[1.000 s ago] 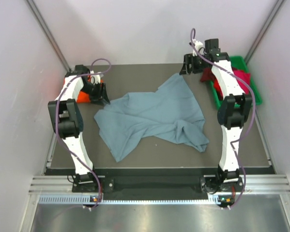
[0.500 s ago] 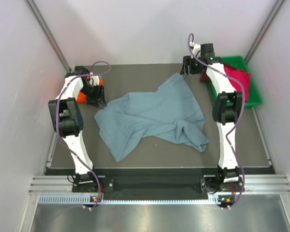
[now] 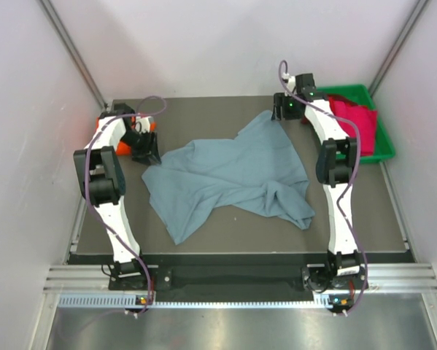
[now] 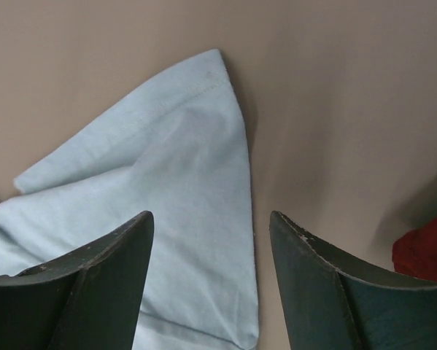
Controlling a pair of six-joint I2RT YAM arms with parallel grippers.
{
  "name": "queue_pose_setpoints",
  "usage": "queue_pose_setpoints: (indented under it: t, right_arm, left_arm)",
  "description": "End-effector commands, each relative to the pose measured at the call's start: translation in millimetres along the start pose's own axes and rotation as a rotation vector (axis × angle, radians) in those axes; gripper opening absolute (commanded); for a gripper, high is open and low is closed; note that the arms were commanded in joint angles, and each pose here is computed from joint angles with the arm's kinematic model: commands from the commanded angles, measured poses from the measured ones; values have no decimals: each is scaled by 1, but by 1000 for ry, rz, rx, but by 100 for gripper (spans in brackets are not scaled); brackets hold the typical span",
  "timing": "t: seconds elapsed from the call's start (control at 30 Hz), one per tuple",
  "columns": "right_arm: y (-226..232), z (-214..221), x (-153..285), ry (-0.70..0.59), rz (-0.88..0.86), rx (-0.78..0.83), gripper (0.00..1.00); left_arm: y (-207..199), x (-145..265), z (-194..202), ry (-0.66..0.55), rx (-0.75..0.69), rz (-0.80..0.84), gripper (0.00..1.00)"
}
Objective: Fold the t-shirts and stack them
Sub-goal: Flatten the tshirt out
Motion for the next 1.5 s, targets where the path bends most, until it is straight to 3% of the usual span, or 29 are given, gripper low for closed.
queue_pose_setpoints:
  t: [0.0, 0.37, 0.4, 0.6, 0.63, 0.87, 0.9, 0.93, 1.03, 1.23, 1.3, 1.4, 1.43, 1.47]
  right_arm:
    - [13, 2, -17, -8, 59, 22, 64]
    - [26, 19, -34, 53, 85, 34, 57]
    - [25, 19, -34, 56, 88, 29, 55]
    - [26, 22, -35, 63, 94, 18, 17]
    - [24, 22, -34, 63, 106, 17, 3]
    - [2, 18, -20, 59, 189, 14, 0]
    - [-1, 18, -18, 63, 203, 22, 5]
    - [-3, 21, -15, 81, 204, 22, 34]
    - [-6, 24, -5, 103, 209, 15, 65]
    - [-4, 31, 13, 146, 195, 32, 65]
    - [-4, 39, 11, 175, 185, 35, 62]
    - [-3, 48, 8, 212, 158, 33, 38]
    - [-3, 50, 7, 220, 152, 31, 23]
    - [-2, 51, 7, 221, 151, 32, 15]
  left_arm:
    - [-10, 9, 1, -21, -13, 25, 55]
    - [-36, 20, 12, -32, -49, 52, 55]
    - [-36, 20, 13, -31, -49, 49, 55]
    - [-34, 18, 22, -15, -45, 36, 53]
    - [-32, 18, 21, -14, -43, 20, 53]
    - [-16, 19, 13, -28, -19, -40, 53]
    - [-16, 19, 13, -27, -16, -40, 54]
    - [-16, 19, 13, -27, -10, -40, 54]
    - [-15, 17, 12, -28, -7, -39, 55]
    - [-17, 18, 4, -52, -5, -16, 55]
    - [-19, 20, 2, -62, -6, -8, 55]
    - [-19, 21, 1, -65, -7, -7, 55]
    - [-19, 21, 1, -65, -9, -5, 55]
    - [-19, 20, 2, -59, -7, -3, 55]
Point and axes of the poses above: each gripper's point midway between its finger pads, its own x axis back along the fingers, its own y axis along the line the jaws close on, z = x × y, the point moved 8 cm from there along x, back along the fingers, and after that the axes turned 2 degrees about -x, right-handed, at the moved point
